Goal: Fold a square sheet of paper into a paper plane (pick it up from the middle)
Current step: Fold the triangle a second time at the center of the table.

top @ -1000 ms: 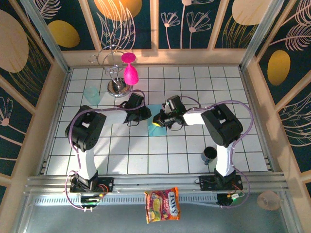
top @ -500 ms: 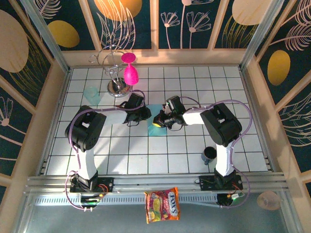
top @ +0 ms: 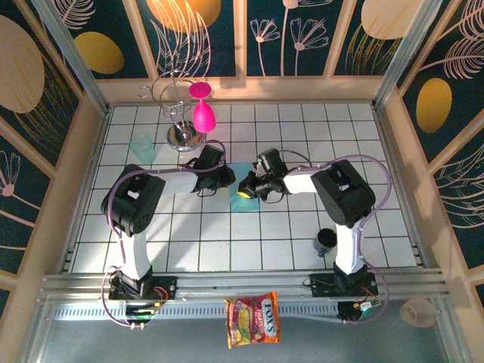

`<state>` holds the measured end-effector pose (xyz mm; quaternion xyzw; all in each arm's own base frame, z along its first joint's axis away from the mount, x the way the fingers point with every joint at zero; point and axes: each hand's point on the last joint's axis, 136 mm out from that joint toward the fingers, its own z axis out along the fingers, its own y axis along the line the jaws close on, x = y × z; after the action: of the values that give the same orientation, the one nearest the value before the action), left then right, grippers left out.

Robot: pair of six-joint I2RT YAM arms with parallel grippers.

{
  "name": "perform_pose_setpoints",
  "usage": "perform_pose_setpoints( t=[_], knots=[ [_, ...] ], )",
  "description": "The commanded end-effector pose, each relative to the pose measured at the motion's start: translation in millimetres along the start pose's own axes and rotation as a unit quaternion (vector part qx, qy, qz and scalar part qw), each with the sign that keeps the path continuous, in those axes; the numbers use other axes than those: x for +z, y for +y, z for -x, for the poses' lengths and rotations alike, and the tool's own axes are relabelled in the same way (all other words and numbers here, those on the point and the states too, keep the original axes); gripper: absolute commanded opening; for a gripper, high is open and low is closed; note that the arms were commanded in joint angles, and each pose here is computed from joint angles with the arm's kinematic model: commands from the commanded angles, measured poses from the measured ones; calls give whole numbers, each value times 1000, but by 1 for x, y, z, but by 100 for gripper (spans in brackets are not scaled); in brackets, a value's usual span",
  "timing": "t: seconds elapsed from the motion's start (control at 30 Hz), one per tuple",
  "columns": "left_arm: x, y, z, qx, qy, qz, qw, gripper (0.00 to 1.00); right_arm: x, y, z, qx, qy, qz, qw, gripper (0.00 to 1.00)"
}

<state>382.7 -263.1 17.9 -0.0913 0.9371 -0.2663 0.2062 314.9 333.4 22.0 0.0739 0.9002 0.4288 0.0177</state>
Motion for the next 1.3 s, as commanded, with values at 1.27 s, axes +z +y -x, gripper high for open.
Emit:
perform_pose_setpoints(
  t=[1.27],
  knots=[
    [-14,-4,6,1,-9,0,1000,23,11,-18,-4,-12,19,-43,999,7]
  ],
)
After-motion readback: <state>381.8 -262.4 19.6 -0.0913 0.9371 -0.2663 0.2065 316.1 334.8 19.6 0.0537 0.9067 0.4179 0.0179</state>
